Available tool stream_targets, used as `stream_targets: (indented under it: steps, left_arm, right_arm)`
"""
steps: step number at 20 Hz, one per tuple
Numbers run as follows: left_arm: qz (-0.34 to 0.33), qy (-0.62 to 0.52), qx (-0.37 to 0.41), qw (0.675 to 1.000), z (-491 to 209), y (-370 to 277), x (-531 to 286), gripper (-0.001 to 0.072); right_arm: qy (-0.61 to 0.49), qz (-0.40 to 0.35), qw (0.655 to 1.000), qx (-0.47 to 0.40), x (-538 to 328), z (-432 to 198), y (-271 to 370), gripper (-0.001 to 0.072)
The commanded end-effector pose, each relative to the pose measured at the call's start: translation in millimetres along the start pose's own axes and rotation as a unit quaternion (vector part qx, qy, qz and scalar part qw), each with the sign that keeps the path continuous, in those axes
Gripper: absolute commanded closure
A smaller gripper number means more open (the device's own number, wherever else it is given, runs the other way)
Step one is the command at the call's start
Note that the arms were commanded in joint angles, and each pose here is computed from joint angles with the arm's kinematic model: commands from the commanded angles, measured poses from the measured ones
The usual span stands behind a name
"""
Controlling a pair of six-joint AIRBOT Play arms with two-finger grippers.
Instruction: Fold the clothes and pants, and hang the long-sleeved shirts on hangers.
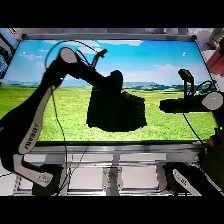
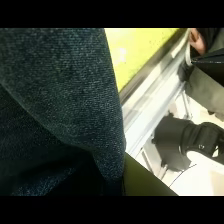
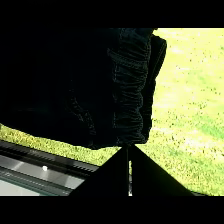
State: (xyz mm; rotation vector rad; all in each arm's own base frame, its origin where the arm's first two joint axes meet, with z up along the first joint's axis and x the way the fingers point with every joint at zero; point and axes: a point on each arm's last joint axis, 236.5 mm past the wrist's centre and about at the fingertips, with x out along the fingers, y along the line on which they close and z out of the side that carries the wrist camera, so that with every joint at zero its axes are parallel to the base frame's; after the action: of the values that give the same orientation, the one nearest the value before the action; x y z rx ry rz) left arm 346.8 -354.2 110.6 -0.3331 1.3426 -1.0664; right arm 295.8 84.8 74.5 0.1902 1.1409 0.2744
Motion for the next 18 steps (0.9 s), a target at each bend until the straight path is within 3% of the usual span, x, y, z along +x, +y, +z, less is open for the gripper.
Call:
stream_targets:
  steps: [1,6,7,8,9,13,16,17,18]
  left_arm:
    - [-0.023,-0.001,0.006,1.000,6.3,-6.6,40.4,0.0670]
    - [-0.032,0.012,0.004,0.999,2.5,-7.0,78.3,0.0665]
    - [-0.034,0.020,0.008,0.999,-0.5,-4.9,84.2,0.0529]
    - [-0.036,0.025,0.015,0.999,-2.8,-3.6,89.3,0.0328]
    - [-0.043,0.028,0.019,0.999,-4.1,-4.7,93.0,0.0233]
    - [-0.115,0.015,0.034,0.993,1.3,-33.4,94.9,0.0232]
    - [-0.122,0.011,0.043,0.992,3.9,-31.1,87.9,0.0222]
    - [-0.122,0.010,0.045,0.991,5.8,-25.4,81.0,0.0222]
    - [-0.118,0.005,0.042,0.992,9.2,-18.2,72.6,0.0224]
  right_arm:
    - [0.000,-0.001,1.000,-0.001,0.0,-0.2,-0.5,0.0689]
    - [0.000,-0.002,1.000,-0.002,0.0,-0.2,-1.0,0.0689]
    - [0.000,-0.002,1.000,-0.002,0.1,-0.3,-1.0,0.0689]
    - [0.000,-0.002,1.000,-0.002,0.1,-0.3,-1.0,0.0689]
    - [0.000,-0.002,1.000,-0.002,0.0,-0.3,-1.0,0.0689]
    - [0.000,-0.009,1.000,-0.004,0.0,-0.3,-3.9,0.0689]
    - [-0.001,-0.023,1.000,-0.010,0.0,0.4,-10.9,0.0670]
    - [-0.005,-0.027,1.000,-0.013,0.7,2.7,-13.0,0.0526]
    - [-0.006,-0.027,0.999,-0.022,3.3,4.5,-13.6,0.0273]
